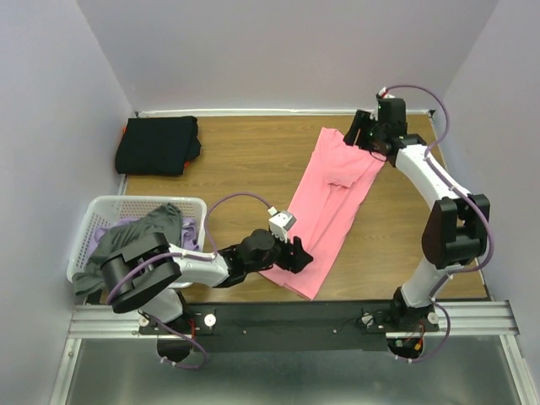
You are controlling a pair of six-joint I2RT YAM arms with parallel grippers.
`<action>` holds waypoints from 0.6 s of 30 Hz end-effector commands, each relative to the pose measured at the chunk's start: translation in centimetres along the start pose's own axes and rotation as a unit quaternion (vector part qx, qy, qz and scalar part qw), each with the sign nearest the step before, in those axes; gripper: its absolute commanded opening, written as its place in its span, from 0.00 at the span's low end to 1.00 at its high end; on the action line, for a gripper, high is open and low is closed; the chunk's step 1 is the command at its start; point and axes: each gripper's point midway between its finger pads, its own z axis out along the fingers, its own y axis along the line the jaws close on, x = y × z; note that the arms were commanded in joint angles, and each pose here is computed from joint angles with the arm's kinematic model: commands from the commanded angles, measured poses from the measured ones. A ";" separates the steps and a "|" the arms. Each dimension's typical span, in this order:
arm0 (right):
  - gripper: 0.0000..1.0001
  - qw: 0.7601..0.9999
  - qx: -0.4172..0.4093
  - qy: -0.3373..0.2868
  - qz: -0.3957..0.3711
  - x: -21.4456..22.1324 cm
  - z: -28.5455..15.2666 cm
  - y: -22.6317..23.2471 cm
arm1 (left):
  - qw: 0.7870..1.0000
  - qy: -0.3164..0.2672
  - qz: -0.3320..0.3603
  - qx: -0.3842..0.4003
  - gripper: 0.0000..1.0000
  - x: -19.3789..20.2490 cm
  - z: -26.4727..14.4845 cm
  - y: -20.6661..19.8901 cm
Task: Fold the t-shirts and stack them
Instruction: Fold the tshirt
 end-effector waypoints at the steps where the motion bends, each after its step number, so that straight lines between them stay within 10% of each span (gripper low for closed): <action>1: 0.70 0.998 0.034 0.049 0.018 6.0 1.2 -2.7 | 0.999 0.037 0.007 -0.031 0.77 3.2 -0.3 1.2; 18: 0.70 0.989 0.065 0.131 0.035 14.0 6.7 -5.6 | 0.995 0.092 -0.015 -0.034 0.77 8.1 1.1 -0.7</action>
